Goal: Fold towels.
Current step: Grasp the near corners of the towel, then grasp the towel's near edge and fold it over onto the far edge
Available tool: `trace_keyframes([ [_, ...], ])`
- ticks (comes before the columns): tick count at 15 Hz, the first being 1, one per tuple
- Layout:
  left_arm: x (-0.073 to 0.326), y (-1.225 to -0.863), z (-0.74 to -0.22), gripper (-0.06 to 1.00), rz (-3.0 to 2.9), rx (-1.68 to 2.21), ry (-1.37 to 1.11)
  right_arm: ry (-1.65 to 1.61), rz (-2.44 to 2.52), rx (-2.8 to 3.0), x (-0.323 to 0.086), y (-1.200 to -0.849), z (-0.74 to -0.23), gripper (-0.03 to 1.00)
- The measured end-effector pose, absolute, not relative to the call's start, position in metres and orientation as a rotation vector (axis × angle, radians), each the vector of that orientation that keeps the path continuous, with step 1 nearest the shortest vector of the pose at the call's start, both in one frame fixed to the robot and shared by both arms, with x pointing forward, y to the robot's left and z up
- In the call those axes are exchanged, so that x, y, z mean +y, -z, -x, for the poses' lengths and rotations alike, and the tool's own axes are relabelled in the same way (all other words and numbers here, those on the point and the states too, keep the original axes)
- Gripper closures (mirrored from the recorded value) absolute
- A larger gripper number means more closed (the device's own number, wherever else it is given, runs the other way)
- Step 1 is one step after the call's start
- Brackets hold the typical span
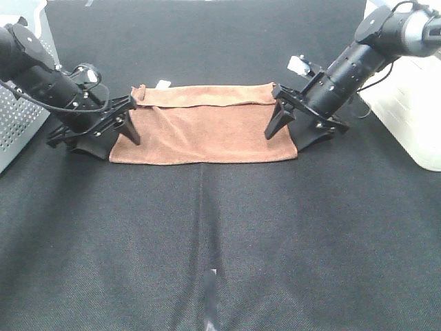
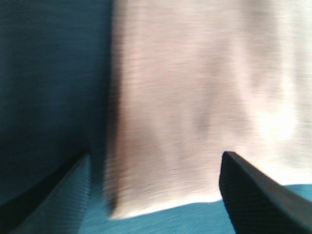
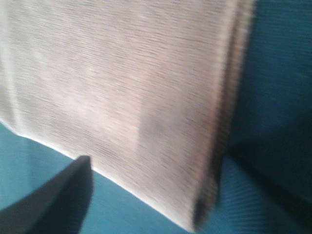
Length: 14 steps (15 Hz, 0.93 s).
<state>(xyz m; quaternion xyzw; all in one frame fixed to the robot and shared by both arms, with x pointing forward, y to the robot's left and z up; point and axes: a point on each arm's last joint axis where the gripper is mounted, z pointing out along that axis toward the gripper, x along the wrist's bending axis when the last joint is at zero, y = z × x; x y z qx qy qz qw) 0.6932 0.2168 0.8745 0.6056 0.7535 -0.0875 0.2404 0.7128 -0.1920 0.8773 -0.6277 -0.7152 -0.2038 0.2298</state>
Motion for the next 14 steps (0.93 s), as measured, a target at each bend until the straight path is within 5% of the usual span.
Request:
trace_keyframes([
  [2, 0.211, -0.872, -0.693, 0.31, -1.666, 2.043, 0.246, 0.57, 1.714, -1.971, -0.185, -0.873, -0.712, 0.47],
  [3, 0.209, -0.87, -0.693, 0.43, -1.667, 2.041, 0.249, 0.571, 1.712, -1.977, -0.181, -0.87, -0.712, 0.59],
  [4, 0.207, -0.868, -0.693, 0.7, -1.675, 2.042, 0.251, 0.567, 1.715, -1.977, -0.181, -0.867, -0.712, 0.77],
  [5, 0.208, -0.867, -0.692, 0.85, -1.686, 2.041, 0.247, 0.565, 1.716, -1.98, -0.181, -0.867, -0.713, 0.89],
  [6, 0.209, -0.867, -0.692, 0.92, -1.706, 2.038, 0.241, 0.558, 1.718, -1.982, -0.182, -0.866, -0.712, 0.96],
  [14, 0.218, -0.895, -0.659, 0.92, -1.885, 2.016, 0.312, 0.389, 1.712, -2.005, -0.19, -0.892, -0.694, 0.97],
])
